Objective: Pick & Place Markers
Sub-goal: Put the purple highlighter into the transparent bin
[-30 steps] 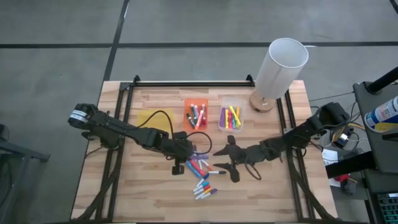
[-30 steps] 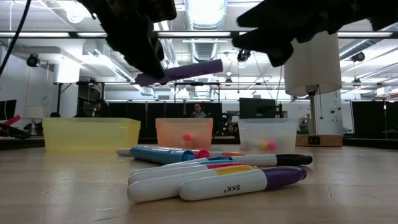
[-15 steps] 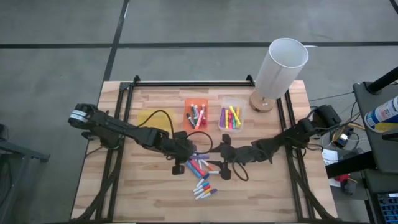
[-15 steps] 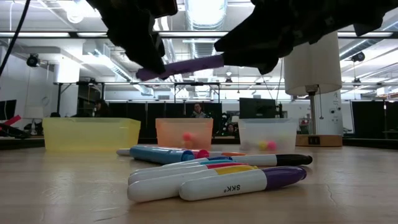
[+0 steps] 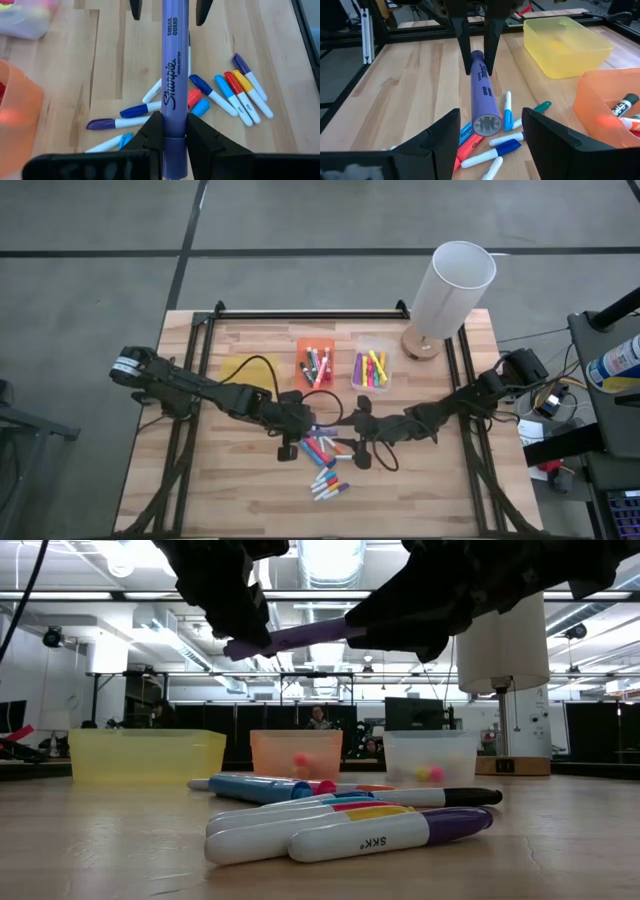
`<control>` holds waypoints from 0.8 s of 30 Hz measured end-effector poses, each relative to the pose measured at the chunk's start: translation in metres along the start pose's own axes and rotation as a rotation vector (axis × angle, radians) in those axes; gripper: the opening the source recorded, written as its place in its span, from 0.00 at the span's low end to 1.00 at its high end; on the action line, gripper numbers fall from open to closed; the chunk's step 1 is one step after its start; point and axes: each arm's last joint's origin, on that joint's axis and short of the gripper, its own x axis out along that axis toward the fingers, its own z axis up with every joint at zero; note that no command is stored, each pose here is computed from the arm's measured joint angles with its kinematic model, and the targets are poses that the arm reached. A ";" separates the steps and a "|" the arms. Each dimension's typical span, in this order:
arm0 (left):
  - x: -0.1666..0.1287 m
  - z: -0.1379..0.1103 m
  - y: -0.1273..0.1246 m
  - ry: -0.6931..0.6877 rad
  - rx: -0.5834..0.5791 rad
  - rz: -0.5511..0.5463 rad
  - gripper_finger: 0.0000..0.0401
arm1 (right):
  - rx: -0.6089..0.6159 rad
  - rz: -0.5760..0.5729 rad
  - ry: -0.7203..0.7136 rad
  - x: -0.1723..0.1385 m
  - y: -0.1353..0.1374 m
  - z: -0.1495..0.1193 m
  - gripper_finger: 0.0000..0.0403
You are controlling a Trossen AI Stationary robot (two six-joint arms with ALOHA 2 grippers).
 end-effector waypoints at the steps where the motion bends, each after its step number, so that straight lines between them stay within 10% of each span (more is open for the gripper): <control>1: 0.000 0.000 0.000 0.001 0.000 0.000 0.13 | 0.003 0.000 0.000 0.000 0.000 0.000 0.50; 13: -0.001 0.002 0.000 -0.011 0.001 -0.007 0.13 | 0.002 0.072 0.005 0.004 0.000 0.007 0.18; 24: -0.002 0.006 0.001 -0.038 -0.047 0.040 0.20 | 0.012 0.062 0.074 0.002 -0.003 0.004 0.17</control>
